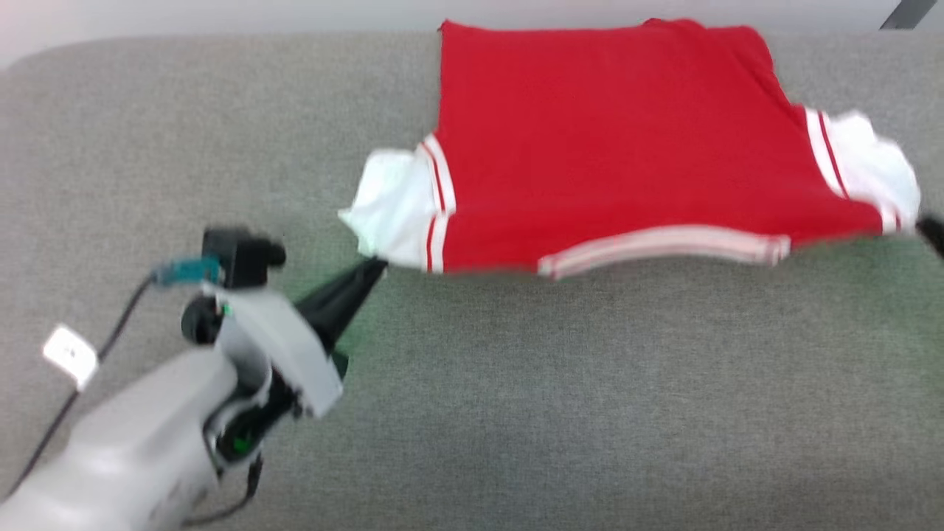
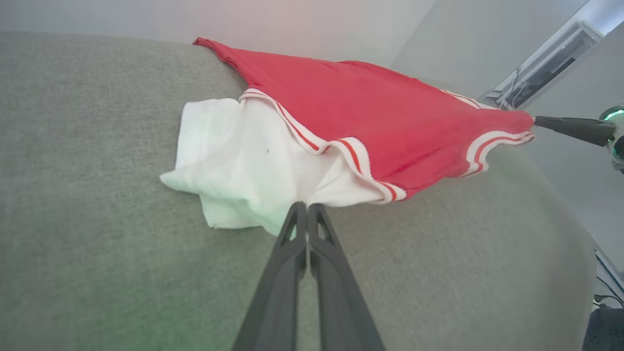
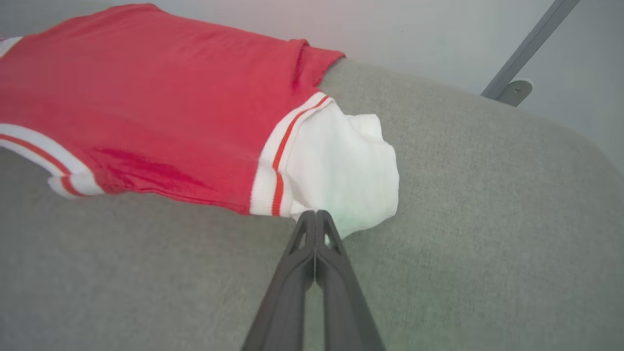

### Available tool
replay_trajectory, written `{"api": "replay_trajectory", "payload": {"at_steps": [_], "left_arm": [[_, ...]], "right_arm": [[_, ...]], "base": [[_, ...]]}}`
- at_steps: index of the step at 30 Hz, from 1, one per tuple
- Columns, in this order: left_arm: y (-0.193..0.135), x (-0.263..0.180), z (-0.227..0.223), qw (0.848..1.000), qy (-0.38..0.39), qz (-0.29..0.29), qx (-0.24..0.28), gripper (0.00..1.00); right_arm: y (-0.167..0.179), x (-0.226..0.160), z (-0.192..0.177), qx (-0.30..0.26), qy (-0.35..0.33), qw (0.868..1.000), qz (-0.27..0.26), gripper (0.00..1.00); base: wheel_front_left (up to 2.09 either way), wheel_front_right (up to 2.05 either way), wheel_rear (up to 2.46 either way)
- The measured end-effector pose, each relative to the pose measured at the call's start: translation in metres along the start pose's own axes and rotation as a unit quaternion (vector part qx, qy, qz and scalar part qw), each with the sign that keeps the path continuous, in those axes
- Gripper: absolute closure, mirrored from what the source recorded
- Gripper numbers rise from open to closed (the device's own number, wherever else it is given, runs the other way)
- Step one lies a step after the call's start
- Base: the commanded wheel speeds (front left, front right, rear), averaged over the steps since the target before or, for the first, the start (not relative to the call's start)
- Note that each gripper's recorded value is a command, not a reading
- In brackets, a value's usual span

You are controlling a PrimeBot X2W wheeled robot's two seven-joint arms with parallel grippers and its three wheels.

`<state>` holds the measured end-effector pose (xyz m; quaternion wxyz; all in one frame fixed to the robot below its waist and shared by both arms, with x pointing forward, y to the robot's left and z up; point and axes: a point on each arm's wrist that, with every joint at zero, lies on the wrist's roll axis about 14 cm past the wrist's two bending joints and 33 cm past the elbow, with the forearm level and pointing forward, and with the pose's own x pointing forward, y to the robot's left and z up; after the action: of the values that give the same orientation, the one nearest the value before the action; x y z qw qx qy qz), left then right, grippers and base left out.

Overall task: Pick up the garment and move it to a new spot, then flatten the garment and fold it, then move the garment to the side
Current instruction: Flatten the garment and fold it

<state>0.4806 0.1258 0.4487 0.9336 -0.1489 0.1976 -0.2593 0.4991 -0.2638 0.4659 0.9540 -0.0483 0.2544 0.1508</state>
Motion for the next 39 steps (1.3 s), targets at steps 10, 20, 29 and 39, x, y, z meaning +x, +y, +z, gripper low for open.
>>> {"api": "replay_trajectory", "payload": {"at_steps": [10, 20, 29, 39], "left_arm": [[-0.009, -0.05, -0.048, 0.999, 0.037, -0.004, -0.023, 1.0], [-0.025, -0.097, -0.076, 0.996, 0.076, 0.006, -0.054, 1.0], [-0.043, -0.094, -0.075, 0.996, 0.054, -0.001, -0.072, 1.0], [-0.043, -0.074, -0.096, 0.993, 0.051, -0.004, -0.104, 1.0]], "right_arm": [[0.026, -0.06, -0.068, 0.042, 0.057, 0.997, 0.032, 1.0], [0.056, -0.101, -0.121, 0.075, 0.129, 0.988, 0.048, 1.0], [0.077, -0.103, -0.106, 0.066, 0.128, 0.989, 0.046, 1.0], [0.086, -0.082, -0.128, 0.03, 0.171, 0.984, 0.047, 1.0]], "base": [[0.0, 0.0, 0.0], [0.0, 0.0, 0.0], [0.0, 0.0, 0.0], [0.0, 0.0, 0.0]]}}
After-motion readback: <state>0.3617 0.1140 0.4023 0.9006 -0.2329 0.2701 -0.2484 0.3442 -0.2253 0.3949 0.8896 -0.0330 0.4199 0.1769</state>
